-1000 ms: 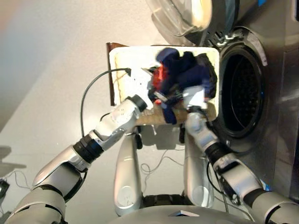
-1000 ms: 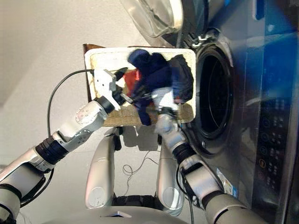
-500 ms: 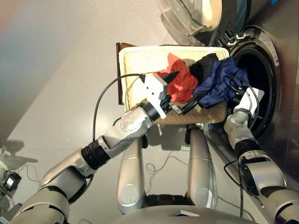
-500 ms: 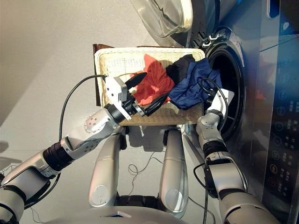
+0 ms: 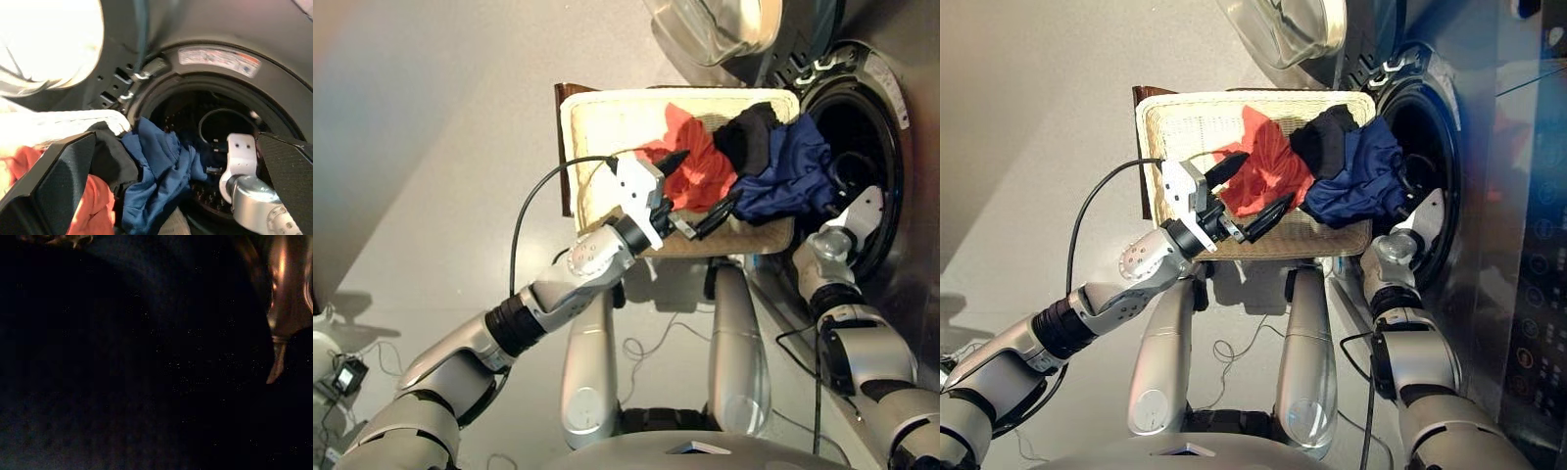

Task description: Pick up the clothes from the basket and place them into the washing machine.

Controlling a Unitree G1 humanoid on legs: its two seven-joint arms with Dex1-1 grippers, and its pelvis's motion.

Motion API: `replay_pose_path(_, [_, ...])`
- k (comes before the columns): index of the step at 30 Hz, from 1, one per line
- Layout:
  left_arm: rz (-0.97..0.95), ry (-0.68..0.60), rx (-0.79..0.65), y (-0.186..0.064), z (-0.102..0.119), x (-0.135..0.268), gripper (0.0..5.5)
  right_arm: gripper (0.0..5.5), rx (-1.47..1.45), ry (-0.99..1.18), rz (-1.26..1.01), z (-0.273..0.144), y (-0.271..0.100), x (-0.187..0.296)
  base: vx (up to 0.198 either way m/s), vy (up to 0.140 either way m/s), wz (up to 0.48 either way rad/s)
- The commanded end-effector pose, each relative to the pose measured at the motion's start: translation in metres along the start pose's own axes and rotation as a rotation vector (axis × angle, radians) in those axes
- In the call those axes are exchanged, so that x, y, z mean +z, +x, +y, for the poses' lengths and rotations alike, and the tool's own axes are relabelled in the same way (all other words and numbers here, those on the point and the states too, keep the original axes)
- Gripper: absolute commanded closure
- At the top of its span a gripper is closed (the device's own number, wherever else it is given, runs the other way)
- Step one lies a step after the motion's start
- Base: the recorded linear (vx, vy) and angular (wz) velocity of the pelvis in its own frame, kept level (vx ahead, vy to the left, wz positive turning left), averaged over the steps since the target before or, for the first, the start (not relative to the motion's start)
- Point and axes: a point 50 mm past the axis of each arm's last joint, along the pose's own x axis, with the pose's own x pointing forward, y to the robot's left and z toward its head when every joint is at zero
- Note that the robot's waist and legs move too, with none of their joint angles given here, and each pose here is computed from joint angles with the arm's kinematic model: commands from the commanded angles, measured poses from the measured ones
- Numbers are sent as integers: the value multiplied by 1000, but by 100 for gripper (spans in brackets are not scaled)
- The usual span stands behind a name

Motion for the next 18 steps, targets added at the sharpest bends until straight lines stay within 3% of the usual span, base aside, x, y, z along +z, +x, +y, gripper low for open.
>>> replay_pose_path(1, [-244, -67, 16, 3, -16, 32, 0, 550, -123, 97, -127, -19, 22, 42, 0, 0, 0])
replay_pose_path(7, [-267, -108, 98, -3, -12, 30, 0, 550, -209, 200, -193, -28, 37, 85, 0, 0, 0])
replay_pose_path(18, [-257, -72, 180, -12, 4, 35, 0, 550, -447, 606, -101, -95, 72, 137, 0, 0, 0])
